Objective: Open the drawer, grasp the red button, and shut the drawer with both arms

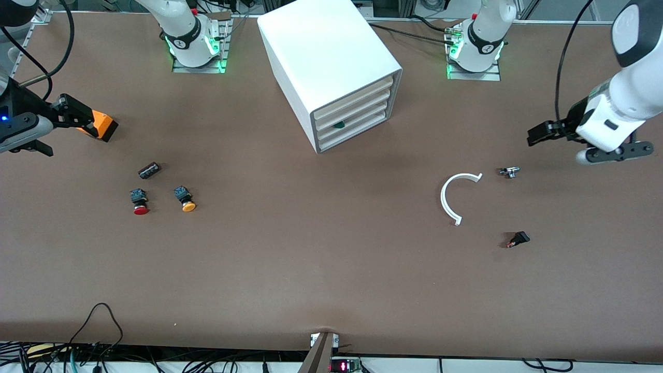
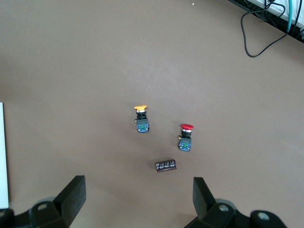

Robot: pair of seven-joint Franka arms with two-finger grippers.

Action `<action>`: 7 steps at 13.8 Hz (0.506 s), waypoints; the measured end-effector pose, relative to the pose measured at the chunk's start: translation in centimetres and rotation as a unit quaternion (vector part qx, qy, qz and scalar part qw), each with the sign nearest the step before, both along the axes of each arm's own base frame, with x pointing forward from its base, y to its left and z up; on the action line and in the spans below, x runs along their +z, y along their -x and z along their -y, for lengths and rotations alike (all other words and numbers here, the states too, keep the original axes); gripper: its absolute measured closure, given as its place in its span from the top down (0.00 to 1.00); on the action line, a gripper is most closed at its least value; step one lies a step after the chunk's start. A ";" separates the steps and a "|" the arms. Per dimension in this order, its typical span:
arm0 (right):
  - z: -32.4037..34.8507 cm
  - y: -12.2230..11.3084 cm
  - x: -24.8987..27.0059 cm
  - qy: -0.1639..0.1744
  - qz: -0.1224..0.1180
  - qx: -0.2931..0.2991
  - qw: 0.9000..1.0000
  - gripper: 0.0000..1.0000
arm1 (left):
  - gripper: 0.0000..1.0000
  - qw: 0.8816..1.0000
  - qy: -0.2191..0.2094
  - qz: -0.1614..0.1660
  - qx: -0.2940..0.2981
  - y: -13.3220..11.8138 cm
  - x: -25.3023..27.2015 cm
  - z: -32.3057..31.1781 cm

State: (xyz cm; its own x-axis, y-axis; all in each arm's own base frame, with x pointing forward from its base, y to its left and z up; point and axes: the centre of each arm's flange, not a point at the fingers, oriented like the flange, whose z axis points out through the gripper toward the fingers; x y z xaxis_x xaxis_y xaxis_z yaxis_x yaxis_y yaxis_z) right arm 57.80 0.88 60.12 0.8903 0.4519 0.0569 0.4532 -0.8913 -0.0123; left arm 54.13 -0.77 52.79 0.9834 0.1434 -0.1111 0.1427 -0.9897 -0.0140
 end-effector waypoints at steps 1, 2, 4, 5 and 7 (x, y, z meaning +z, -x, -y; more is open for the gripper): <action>0.0 0.0 0.0 0.000 0.000 0.000 1.000 1.00 | 1.00 1.000 -0.002 0.004 -0.010 0.2 0.4 -0.6; 0.0 0.0 0.0 0.000 0.000 0.000 1.000 1.00 | 1.00 1.000 -0.001 0.006 -0.016 0.3 0.7 -1.2; 0.0 0.0 0.0 0.000 0.000 0.000 1.000 1.00 | 1.00 1.000 0.000 0.015 -0.022 0.5 1.6 -2.1; 0.0 0.0 0.0 0.000 0.000 0.000 1.000 1.00 | 1.00 0.999 0.000 0.021 -0.026 0.6 2.3 -2.4; 0.0 0.0 0.0 0.000 0.000 0.000 1.000 1.00 | 1.00 0.999 0.001 0.033 -0.036 0.9 3.4 -3.5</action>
State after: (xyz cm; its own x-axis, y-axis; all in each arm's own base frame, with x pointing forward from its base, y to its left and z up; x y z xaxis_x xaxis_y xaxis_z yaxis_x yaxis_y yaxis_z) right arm 57.80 0.92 60.13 0.8900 0.4524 0.0573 0.4537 -0.8911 -0.0122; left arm 53.26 2.70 56.23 0.9964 0.0713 -0.0462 0.0711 -0.9975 -0.0059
